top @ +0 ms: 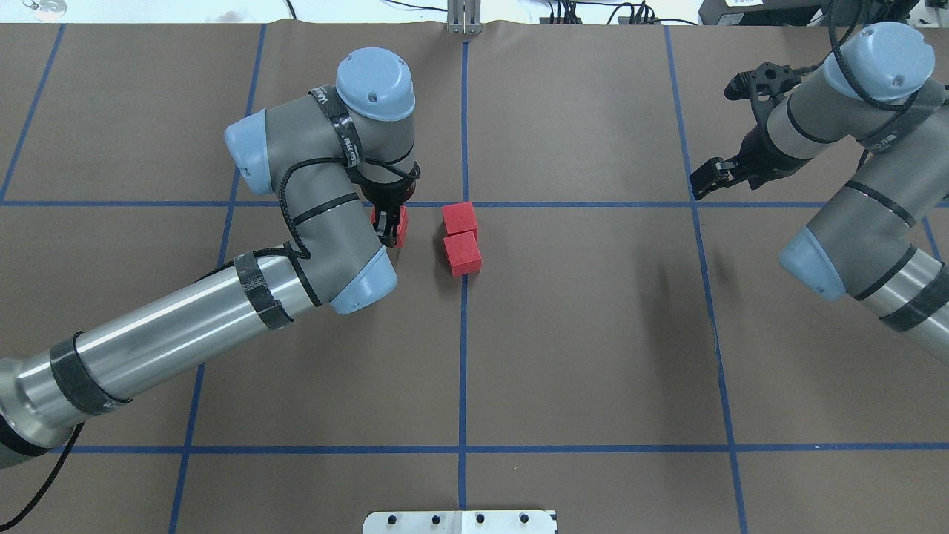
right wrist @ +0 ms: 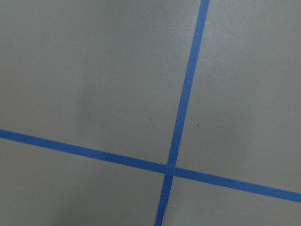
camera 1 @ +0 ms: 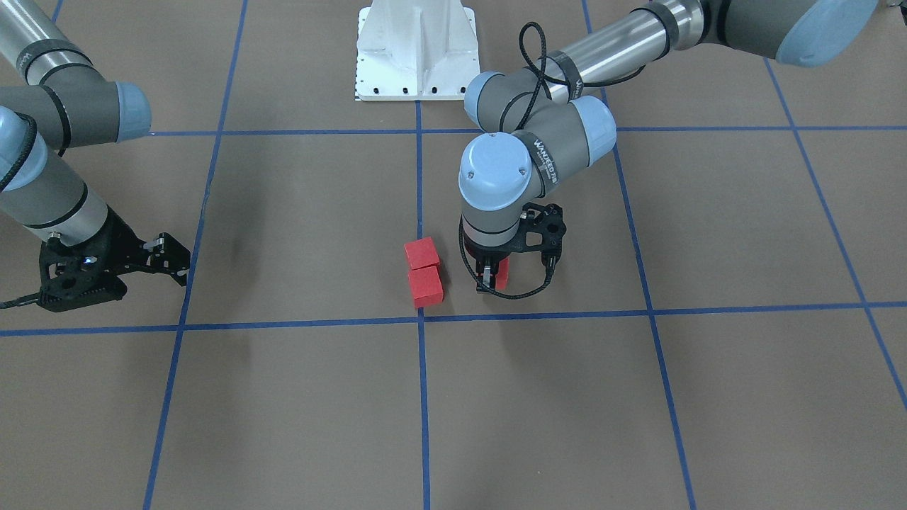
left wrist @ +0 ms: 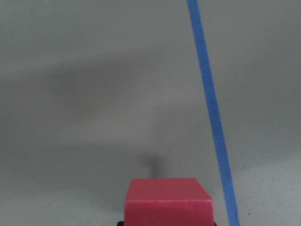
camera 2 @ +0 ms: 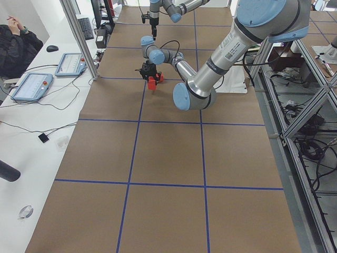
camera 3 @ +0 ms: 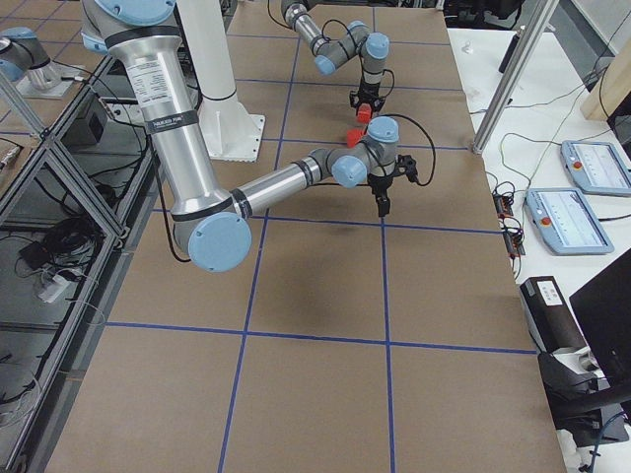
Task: Form red blocks into L shape at center
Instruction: 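Lower the red cube beside the nearer center cube with the left gripper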
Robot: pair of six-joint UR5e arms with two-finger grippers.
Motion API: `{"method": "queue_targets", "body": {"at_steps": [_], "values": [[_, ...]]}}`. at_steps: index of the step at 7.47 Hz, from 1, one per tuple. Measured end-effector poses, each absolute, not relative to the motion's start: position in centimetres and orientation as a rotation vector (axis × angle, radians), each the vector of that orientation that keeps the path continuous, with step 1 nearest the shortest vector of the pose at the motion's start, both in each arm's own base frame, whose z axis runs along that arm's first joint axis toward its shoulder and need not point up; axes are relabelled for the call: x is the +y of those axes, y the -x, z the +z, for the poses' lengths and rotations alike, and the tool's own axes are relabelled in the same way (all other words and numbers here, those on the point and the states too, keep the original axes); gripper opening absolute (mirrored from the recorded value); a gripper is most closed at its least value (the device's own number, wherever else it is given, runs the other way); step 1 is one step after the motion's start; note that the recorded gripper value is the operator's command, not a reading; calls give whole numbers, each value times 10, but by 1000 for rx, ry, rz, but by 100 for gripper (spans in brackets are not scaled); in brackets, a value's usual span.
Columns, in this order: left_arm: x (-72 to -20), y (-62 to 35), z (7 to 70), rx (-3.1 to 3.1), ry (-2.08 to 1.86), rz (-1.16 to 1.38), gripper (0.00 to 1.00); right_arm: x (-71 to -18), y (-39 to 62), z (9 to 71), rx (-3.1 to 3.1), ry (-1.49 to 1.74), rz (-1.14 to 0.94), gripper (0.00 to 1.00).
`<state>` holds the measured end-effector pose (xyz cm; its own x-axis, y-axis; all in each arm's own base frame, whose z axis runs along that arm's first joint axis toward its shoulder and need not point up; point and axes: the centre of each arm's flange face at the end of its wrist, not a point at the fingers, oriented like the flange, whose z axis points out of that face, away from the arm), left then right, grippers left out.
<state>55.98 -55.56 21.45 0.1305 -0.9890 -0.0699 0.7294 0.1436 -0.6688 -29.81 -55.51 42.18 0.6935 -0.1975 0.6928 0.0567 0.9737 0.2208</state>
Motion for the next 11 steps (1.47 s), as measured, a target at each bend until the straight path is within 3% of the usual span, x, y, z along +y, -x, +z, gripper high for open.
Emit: {"method": "queue_targets", "body": {"at_steps": [7, 11], "values": [[-578, -584, 197, 573, 639, -1478, 0, -555, 298, 422, -793, -188, -141, 99], [-561, -603, 196, 566, 649, -1457, 0, -555, 298, 423, -793, -188, -142, 99]]}}
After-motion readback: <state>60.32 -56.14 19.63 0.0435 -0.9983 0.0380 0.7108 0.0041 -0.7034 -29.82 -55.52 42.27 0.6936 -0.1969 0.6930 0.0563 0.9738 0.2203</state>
